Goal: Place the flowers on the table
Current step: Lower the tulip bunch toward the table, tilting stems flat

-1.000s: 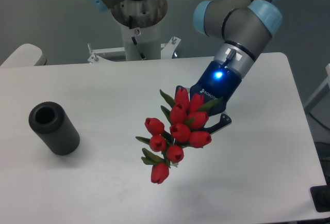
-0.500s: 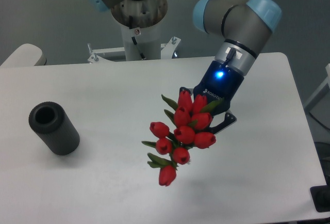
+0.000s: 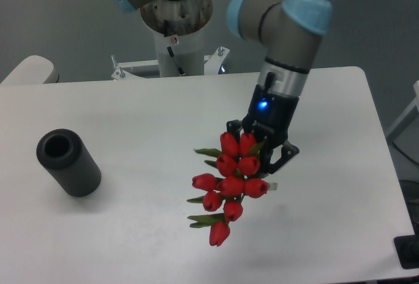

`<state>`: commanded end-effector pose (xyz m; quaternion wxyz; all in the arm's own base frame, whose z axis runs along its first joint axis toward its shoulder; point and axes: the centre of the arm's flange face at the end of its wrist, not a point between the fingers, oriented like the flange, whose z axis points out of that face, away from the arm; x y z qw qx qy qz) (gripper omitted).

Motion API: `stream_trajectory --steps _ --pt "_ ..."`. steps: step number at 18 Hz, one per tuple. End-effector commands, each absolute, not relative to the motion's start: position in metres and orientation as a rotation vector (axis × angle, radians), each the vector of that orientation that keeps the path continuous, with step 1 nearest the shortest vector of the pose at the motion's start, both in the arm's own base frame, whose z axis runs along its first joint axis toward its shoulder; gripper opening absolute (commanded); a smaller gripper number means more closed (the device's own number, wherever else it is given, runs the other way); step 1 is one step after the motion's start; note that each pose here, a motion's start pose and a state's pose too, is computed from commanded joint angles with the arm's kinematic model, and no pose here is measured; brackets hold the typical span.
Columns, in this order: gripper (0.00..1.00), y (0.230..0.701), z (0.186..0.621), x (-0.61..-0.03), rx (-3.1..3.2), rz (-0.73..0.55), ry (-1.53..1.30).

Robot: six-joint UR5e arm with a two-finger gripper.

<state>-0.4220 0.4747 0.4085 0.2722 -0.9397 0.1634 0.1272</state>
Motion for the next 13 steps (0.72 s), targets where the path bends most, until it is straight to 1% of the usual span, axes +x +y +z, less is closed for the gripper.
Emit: stream_trajectory --steps 4,10,13 --pt "0.37 0.485 0.394 -0.404 -2.665 0.438 0.517" --pt "0.37 0.498 0.354 -0.369 -2.864 0.531 0.661" --pt "0.37 0.512 0.324 -0.347 -2.984 0.588 0.754"
